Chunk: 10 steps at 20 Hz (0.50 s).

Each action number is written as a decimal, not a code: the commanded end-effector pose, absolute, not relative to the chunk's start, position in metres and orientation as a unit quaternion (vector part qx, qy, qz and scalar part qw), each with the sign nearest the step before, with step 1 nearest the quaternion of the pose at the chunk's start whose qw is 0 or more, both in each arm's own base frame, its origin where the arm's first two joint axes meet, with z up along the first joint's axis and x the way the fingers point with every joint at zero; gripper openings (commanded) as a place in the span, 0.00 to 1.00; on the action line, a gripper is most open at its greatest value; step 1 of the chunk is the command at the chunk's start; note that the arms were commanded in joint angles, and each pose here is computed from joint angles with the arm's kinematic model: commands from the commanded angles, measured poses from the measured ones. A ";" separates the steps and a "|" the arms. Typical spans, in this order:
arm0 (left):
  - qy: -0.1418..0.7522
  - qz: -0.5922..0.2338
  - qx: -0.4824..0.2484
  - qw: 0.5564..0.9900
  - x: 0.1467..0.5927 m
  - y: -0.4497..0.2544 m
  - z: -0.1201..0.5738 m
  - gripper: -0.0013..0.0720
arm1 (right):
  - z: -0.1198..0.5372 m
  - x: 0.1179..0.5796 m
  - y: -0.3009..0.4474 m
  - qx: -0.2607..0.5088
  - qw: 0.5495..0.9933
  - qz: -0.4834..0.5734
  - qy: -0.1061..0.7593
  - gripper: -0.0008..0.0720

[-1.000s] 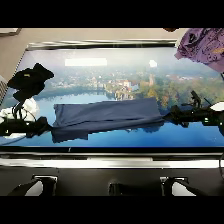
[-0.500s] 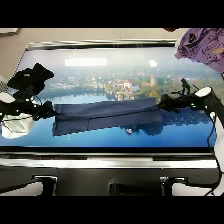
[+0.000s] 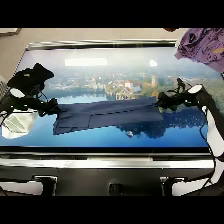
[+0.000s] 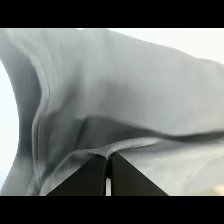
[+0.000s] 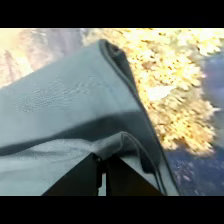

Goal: Fold the clothes and pants, and hang the long-sleeved shirts on hangers.

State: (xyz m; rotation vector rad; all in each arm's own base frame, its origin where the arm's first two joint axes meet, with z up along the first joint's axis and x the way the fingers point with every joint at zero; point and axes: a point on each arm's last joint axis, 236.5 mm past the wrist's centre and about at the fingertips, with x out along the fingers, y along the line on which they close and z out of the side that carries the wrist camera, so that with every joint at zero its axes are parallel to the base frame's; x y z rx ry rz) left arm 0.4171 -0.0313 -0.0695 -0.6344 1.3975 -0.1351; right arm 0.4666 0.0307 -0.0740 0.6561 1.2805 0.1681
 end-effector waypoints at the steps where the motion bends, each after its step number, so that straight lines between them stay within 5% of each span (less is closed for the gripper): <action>1: 0.610 -0.053 -0.280 0.739 0.436 -0.033 -0.077 0.04 | -0.085 0.467 0.035 0.307 0.740 0.077 0.593 0.05; 2: 0.605 -0.054 -0.278 0.744 0.440 -0.035 -0.076 0.05 | -0.085 0.468 0.035 0.308 0.741 0.077 0.592 0.07; 4: 0.603 -0.056 -0.275 0.747 0.441 -0.038 -0.076 0.13 | -0.085 0.466 0.035 0.314 0.736 0.076 0.595 0.29; 6: 0.602 -0.056 -0.275 0.748 0.441 -0.038 -0.074 0.20 | -0.075 0.462 0.037 0.321 0.725 0.083 0.603 0.33; 8: 0.599 -0.057 -0.274 0.751 0.442 -0.038 -0.070 0.63 | -0.053 0.463 0.032 0.338 0.712 0.084 0.610 0.54; 10: 0.593 -0.060 -0.272 0.755 0.442 -0.038 -0.060 0.67 | -0.031 0.466 0.014 0.345 0.712 0.086 0.606 0.62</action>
